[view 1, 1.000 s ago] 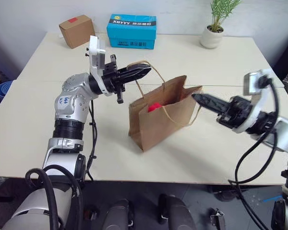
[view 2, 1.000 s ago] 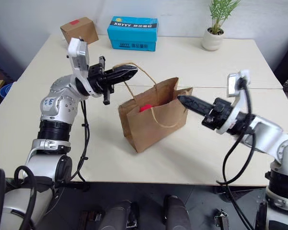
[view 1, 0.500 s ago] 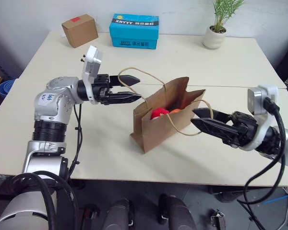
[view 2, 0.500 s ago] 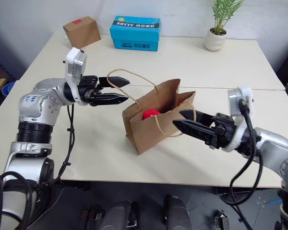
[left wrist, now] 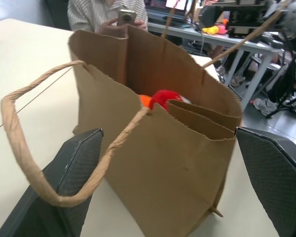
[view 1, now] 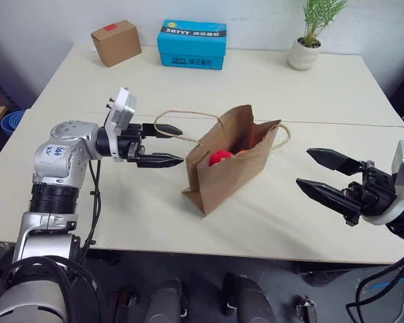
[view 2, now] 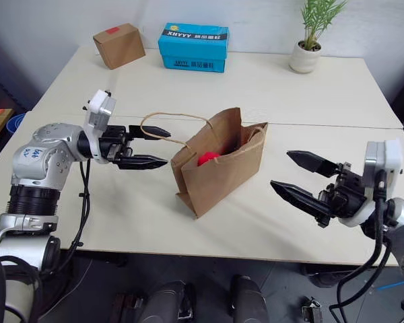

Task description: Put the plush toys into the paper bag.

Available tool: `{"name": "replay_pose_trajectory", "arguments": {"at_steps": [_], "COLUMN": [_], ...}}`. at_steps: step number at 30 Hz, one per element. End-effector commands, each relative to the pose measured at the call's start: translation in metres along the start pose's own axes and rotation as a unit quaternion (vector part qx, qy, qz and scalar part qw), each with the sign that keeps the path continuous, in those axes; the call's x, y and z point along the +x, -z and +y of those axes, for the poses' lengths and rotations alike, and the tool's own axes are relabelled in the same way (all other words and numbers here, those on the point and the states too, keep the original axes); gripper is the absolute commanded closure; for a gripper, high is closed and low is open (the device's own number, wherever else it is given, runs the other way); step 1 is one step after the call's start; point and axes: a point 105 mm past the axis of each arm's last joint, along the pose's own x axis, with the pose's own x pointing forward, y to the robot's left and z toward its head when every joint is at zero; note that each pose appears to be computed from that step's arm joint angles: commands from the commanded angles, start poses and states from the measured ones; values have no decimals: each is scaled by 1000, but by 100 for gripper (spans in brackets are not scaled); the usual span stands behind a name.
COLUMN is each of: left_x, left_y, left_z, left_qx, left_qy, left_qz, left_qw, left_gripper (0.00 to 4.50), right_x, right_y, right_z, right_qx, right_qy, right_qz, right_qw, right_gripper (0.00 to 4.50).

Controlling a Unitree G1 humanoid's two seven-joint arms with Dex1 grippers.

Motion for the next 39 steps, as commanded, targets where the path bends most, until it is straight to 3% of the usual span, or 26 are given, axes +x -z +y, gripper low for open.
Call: {"name": "replay_pose_trajectory", "arguments": {"at_steps": [1,7,11,13,15,17,19,23,31,39], "left_x": [-3,-4,-11,-11,-13,-20,-29,-32,29,59], "left_y": [-29,-6,-21,-25,-14,-2,-3,19,43,52], "left_z": [1,-9,5,2,-7,-20,-31,-46,-76,-63], "left_qx": [-64,-222,-297,-219,-91,-37,-27,21,7,-7], "left_qy": [-14,-10,-38,-51,-62,-51,-44,-68,-101,-197], "left_qz": [-84,-22,-93,-86,-34,1,-17,33,-21,-44], "left_qw": [994,975,950,971,993,998,999,997,995,979], "left_gripper": [3,3,3,3,3,3,3,3,3,3], "right_x": [1,6,9,11,11,8,4,-6,-8,-6], "right_y": [4,10,13,13,14,15,14,21,33,33], "right_z": [4,3,4,5,6,7,7,13,25,25], "right_qx": [-30,-38,-33,-39,-44,-57,-81,-159,-183,-172], "right_qy": [-9,-3,1,2,1,1,-2,-29,-61,-63], "right_qz": [-3,-15,-29,-34,-33,-27,-20,14,12,8], "right_qw": [1000,999,999,999,998,998,996,987,981,983], "right_gripper": [0,0,0,0,0,0,0,0,0,0]}}
